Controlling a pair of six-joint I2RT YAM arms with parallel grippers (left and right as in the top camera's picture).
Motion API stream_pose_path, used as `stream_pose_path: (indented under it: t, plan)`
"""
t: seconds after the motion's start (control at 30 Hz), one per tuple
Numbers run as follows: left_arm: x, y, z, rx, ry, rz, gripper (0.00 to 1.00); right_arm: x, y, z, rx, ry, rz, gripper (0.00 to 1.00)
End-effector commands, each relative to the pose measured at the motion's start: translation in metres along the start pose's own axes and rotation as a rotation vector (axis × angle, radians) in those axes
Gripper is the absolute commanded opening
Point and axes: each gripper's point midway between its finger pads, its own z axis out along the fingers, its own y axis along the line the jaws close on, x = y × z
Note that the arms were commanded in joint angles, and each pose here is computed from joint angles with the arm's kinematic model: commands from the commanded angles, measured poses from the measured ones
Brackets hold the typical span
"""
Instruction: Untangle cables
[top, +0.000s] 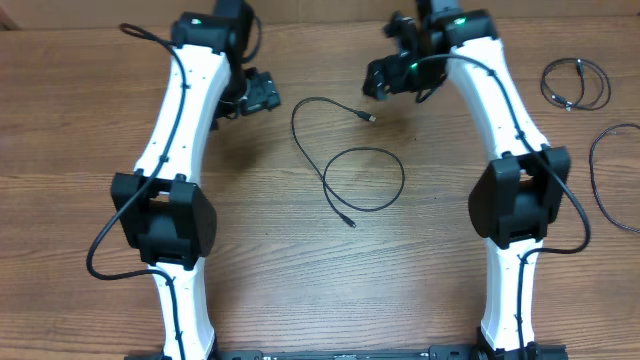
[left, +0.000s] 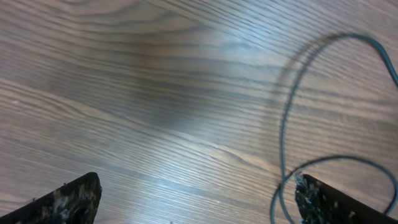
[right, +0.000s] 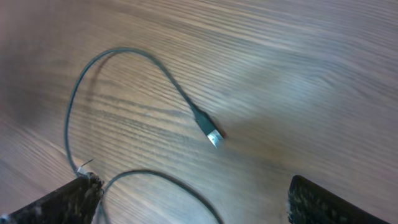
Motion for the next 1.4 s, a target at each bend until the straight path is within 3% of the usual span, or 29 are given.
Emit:
stream_pose_path:
  t: [0.0, 0.13, 0.33, 0.57, 0.73, 0.93, 1.1, 1.3, 1.37]
  plan:
    - [-0.008, 0.011, -0.007, 0.0, -0.019, -0.048, 0.99, 0.007, 0.004, 0.032, -0.009, 0.017, -0.173, 0.94]
    - [-0.01, 0.015, -0.007, -0.003, -0.02, -0.057, 0.99, 0.013, 0.001, 0.062, 0.022, 0.001, -0.203, 0.92]
    - [-0.01, 0.015, -0.007, -0.003, -0.021, -0.057, 0.99, 0.018, -0.008, 0.092, 0.064, -0.033, -0.245, 0.79]
    - [-0.01, 0.015, -0.007, -0.003, -0.021, -0.057, 0.99, 0.033, -0.01, 0.118, 0.056, -0.007, -0.245, 0.72]
    - [-0.01, 0.015, -0.007, -0.003, -0.021, -0.057, 1.0, 0.032, -0.007, 0.127, 0.055, -0.014, -0.259, 0.48]
    - [-0.01, 0.015, -0.007, -0.003, -0.021, -0.057, 0.99, 0.042, -0.008, 0.141, 0.054, 0.019, -0.256, 0.38]
    - [-0.01, 0.015, -0.007, -0.003, -0.021, -0.057, 1.0, 0.062, -0.018, 0.154, 0.081, 0.092, -0.235, 0.19]
    - [-0.01, 0.015, -0.007, -0.003, -0.021, -0.057, 0.99, 0.056, -0.017, 0.14, 0.097, 0.097, -0.201, 0.04]
    - [-0.01, 0.015, -0.007, -0.003, -0.021, -0.057, 1.0, 0.049, -0.014, 0.127, 0.102, 0.096, -0.201, 0.04]
